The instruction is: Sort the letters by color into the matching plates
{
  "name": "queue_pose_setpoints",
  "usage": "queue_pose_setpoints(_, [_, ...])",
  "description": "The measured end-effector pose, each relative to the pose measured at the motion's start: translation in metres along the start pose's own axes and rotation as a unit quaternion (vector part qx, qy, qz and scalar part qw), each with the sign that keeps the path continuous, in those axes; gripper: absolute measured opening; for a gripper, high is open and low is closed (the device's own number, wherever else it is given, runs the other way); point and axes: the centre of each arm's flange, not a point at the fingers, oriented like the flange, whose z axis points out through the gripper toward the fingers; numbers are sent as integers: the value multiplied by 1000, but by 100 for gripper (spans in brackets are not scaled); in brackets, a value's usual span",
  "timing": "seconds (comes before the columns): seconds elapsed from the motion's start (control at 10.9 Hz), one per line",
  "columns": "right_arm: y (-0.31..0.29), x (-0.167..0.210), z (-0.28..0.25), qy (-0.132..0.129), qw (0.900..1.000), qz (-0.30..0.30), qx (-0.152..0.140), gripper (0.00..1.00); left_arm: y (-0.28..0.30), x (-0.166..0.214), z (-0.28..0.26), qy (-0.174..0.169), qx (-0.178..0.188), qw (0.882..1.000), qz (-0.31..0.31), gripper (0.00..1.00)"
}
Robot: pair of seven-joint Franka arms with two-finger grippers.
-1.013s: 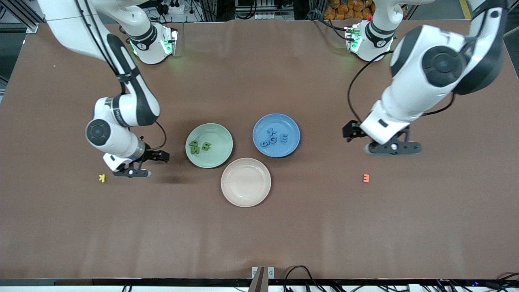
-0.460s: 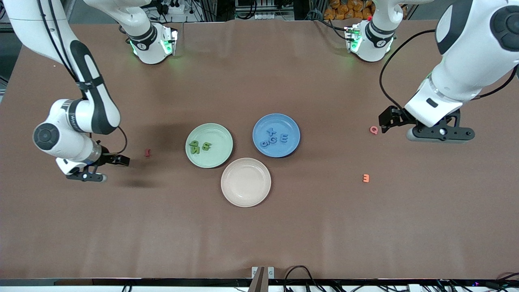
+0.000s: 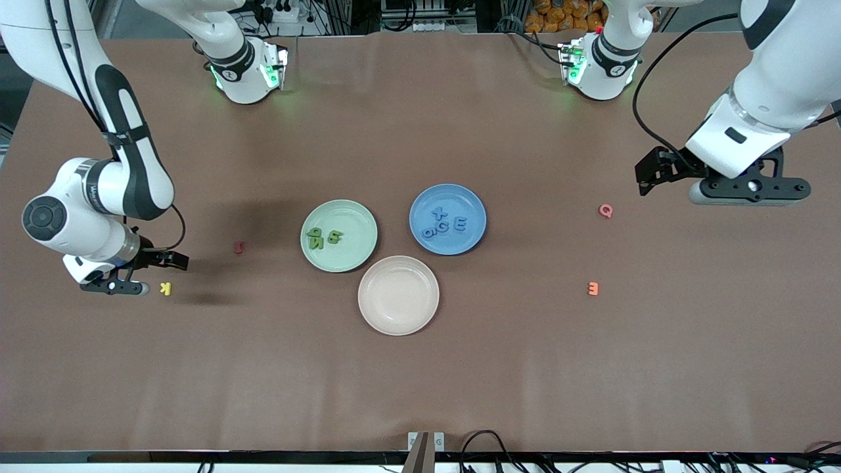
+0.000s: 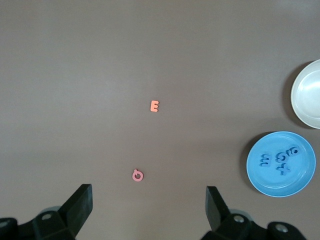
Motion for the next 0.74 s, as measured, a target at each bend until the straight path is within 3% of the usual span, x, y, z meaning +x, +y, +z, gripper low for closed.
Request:
queue_pose_setpoints(0.18, [3,1,-25,-9,1000,1,3,100,-12,0,-12,2,1,1000,-10,100])
queue_pose_setpoints(0.46, [4,-1,-100,-56,998,1,12,100,-25,-3,-21,-5,4,1000,-22,100])
queue_pose_setpoints(0.74, [5,-13,-176,-49,999,-1,19,100,-61,-9,-29,-18,9,999,-46,100])
